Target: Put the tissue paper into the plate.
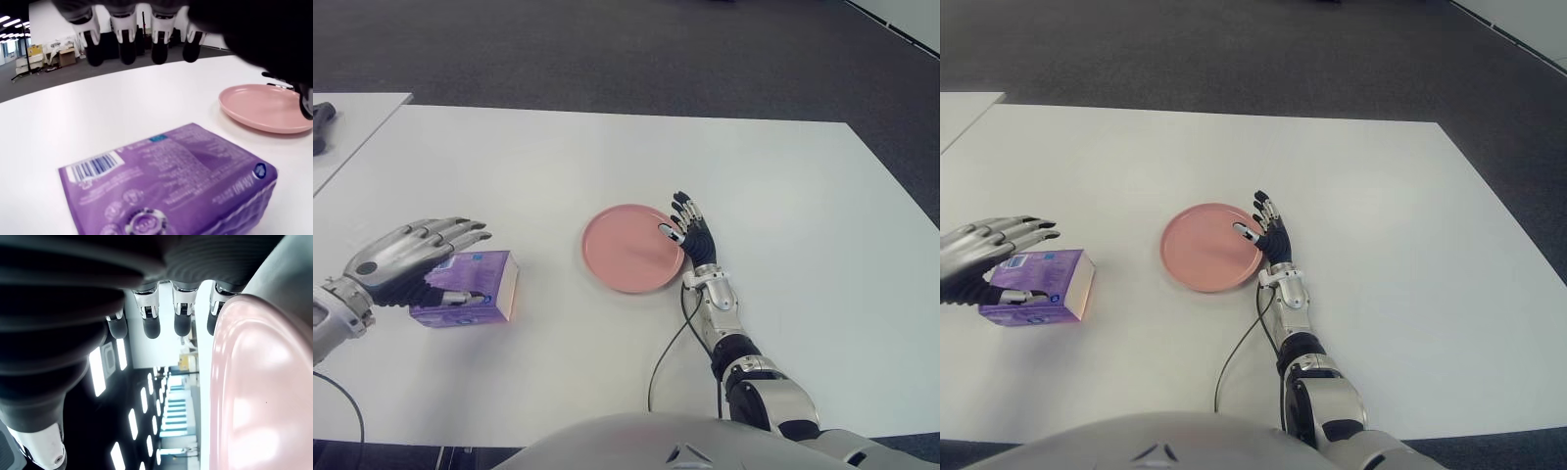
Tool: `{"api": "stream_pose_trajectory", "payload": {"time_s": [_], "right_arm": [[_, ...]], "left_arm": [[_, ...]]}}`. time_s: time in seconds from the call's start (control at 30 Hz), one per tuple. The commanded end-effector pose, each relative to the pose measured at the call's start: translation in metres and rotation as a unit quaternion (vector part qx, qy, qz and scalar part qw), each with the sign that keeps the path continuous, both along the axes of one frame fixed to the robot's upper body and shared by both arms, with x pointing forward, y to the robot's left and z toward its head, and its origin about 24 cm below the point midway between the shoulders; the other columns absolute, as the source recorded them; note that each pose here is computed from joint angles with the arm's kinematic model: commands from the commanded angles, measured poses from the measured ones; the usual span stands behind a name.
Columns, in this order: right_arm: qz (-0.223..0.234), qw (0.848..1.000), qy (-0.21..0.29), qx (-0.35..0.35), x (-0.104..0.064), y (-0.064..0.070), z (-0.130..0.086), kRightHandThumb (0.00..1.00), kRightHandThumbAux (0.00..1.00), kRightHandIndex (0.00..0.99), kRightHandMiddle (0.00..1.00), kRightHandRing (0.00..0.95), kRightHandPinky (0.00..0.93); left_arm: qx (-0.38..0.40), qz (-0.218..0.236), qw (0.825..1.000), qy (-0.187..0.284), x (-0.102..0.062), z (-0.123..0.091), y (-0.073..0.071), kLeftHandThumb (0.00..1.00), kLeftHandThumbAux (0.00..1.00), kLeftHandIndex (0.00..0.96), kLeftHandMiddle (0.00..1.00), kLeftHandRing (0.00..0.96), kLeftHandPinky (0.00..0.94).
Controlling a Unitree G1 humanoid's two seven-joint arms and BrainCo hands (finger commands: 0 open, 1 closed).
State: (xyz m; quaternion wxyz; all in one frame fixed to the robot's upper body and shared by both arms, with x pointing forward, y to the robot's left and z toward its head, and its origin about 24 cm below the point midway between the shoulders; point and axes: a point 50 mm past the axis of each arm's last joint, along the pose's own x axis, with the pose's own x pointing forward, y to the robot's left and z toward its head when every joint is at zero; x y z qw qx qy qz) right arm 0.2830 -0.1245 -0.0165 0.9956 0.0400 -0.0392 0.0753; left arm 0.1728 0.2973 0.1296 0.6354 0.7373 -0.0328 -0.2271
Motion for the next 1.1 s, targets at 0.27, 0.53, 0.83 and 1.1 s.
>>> {"api": "stream_pose_trajectory", "payload": {"time_s": [0.27,0.53,0.83,1.1], "right_arm": [[-0.031,0.994,0.102,0.004,-0.043,-0.018,-0.047,0.096,0.706,0.062,0.03,0.013,0.055],[-0.031,0.994,0.101,0.004,-0.043,-0.019,-0.046,0.096,0.706,0.062,0.03,0.013,0.055],[-0.031,0.995,0.099,0.004,-0.042,-0.022,-0.046,0.096,0.706,0.062,0.03,0.013,0.055],[-0.032,0.995,0.098,0.004,-0.042,-0.025,-0.045,0.096,0.706,0.062,0.03,0.013,0.055]], "left_arm": [[0.05,-0.018,0.998,0.046,-0.001,-0.007,0.003,0.113,0.204,0.0,0.0,0.0,0.0],[0.057,-0.019,0.997,0.05,0.0,-0.011,0.003,0.112,0.209,0.0,0.0,0.0,0.0],[0.054,-0.016,0.997,0.048,0.001,-0.018,0.002,0.103,0.216,0.0,0.0,0.0,0.0],[0.059,-0.014,0.997,0.046,0.001,-0.023,-0.001,0.102,0.235,0.0,0.0,0.0,0.0]]}}
